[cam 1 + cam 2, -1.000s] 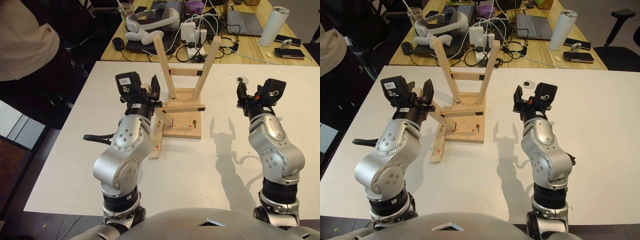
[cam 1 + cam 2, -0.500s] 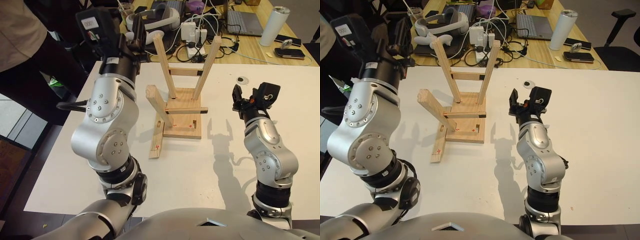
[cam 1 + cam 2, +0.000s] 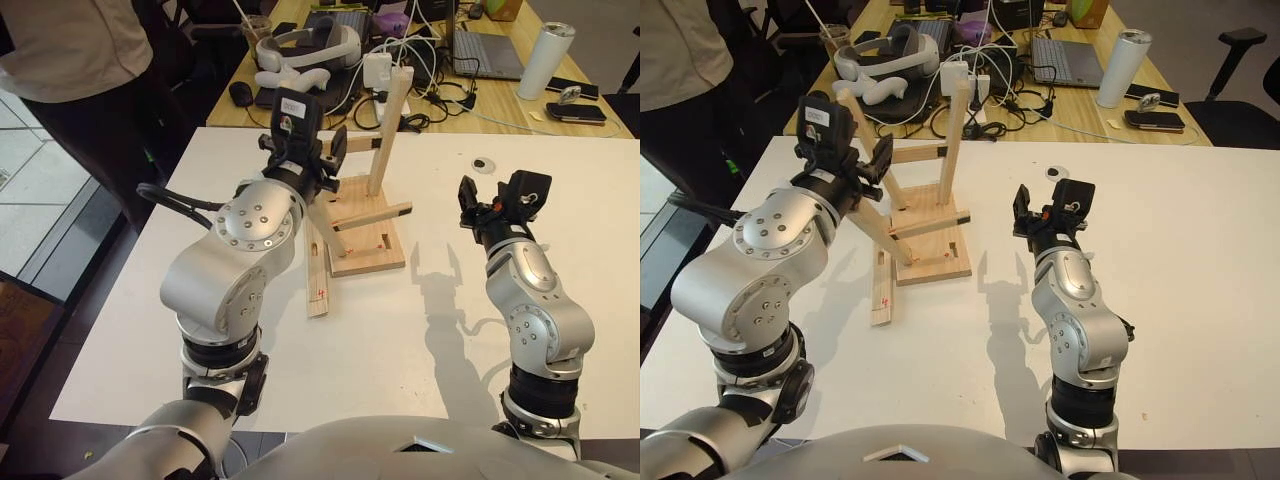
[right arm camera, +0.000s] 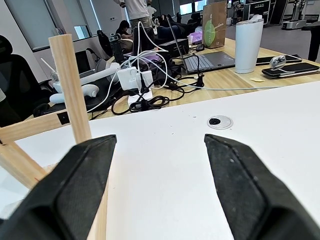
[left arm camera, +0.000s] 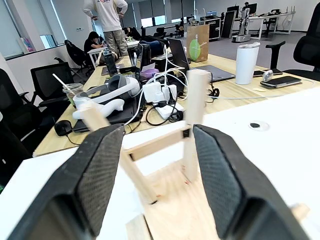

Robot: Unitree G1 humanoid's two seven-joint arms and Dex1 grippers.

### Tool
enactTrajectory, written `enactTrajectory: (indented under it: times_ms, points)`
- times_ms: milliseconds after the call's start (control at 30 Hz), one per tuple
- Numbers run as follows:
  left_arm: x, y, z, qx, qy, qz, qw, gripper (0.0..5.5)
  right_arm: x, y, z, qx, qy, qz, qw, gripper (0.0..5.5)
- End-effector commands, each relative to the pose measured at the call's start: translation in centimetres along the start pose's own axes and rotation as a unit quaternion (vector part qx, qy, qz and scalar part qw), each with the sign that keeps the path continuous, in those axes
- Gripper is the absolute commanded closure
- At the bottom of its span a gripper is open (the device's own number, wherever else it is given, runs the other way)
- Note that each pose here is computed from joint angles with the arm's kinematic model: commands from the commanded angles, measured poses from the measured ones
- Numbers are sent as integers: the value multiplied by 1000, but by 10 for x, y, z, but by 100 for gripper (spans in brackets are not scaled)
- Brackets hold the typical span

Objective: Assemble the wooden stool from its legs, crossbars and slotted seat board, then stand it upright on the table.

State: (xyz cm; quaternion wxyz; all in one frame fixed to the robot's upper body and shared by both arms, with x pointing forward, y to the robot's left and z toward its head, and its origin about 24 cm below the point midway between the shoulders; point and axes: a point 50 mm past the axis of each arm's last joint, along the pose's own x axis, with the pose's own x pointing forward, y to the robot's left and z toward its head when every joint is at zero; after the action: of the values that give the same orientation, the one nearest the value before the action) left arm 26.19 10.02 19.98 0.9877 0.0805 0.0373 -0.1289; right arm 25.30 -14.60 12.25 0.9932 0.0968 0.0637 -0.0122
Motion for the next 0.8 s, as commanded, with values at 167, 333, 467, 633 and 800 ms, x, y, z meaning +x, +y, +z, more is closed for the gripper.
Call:
enactTrajectory:
  times_ms: [167,333,467,633,800]
  points:
    - [12,31,16,-78,-51,74,993,296,-1,5,-2,4,5,5,1000,222]
    - [-2,105,40,-112,-107,178,972,296,-7,2,-6,8,7,-11,1000,222]
    - [-4,124,-14,-63,66,163,982,242,-10,2,-8,11,9,-17,1000,222]
    - [-22,73,-95,-33,312,5,949,227,-11,0,-8,10,11,-19,1000,222]
    - [-29,24,-119,-89,353,-50,930,227,-10,2,-7,12,10,-18,1000,222]
